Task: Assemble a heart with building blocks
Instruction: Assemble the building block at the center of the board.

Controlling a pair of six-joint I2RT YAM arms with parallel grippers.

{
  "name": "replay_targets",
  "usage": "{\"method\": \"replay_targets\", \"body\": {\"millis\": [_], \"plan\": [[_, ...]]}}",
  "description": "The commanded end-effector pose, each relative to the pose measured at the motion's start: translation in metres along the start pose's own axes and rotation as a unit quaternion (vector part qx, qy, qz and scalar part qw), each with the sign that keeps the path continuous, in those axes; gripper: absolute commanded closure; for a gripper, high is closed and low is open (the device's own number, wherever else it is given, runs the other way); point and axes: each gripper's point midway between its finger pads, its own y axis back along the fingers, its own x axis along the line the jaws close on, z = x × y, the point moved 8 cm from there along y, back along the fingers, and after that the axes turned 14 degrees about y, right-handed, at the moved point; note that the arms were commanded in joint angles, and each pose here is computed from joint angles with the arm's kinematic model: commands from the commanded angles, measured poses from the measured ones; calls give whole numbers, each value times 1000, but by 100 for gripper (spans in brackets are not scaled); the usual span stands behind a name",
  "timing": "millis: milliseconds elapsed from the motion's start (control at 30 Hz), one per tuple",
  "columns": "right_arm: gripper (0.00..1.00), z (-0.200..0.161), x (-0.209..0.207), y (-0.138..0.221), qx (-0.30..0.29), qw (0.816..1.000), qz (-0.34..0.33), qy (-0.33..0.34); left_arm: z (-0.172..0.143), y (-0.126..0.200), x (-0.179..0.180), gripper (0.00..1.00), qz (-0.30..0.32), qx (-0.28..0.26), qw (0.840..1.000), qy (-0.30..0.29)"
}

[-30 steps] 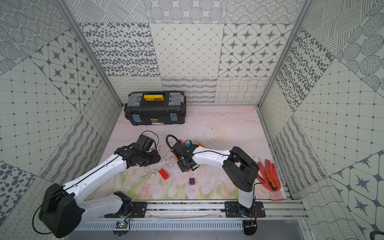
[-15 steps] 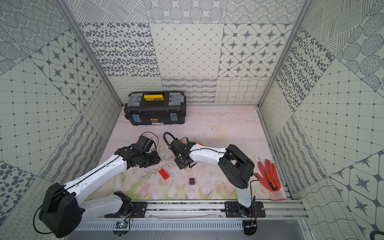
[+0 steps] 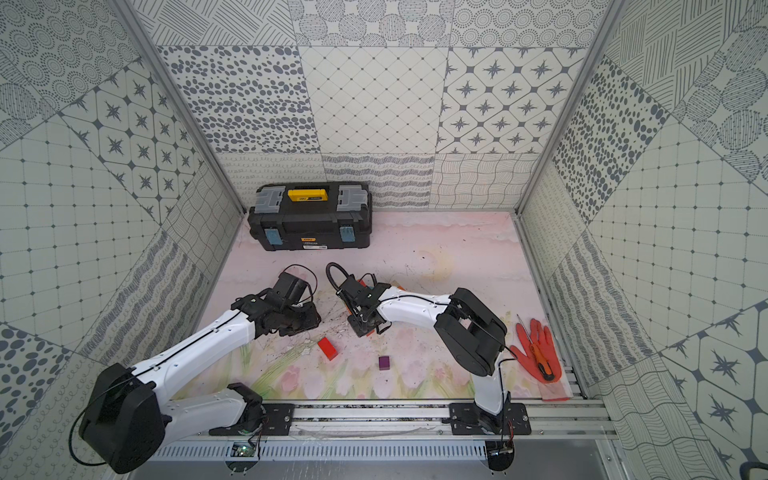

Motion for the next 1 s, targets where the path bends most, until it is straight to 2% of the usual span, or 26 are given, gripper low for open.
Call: {"method": "replay_targets", "body": {"millis": [0,400,433,533,767,967], "plan": [[73,5,0,-10,-5,1000,2,1,1,-2,-1,54,-6,1,1000,1],[72,7,0,-12,-6,1000,-2,2,0,-4,0,54,-4,3,1000,3],[68,7,0,-12,-5,1000,0,3,0,-4,0,54,-5,3,1000,3],[46,5,-1,-10,-11,1000,-2,0,0,-4,0,54,-4,3,1000,4],[31,6,1,13,-40,999,10,-3,-1,-1,2,53,6,12,1000,13],[27,2,-6,48,-70,997,-16,-17,-17,0,-4,52,8,43,999,7]]}}
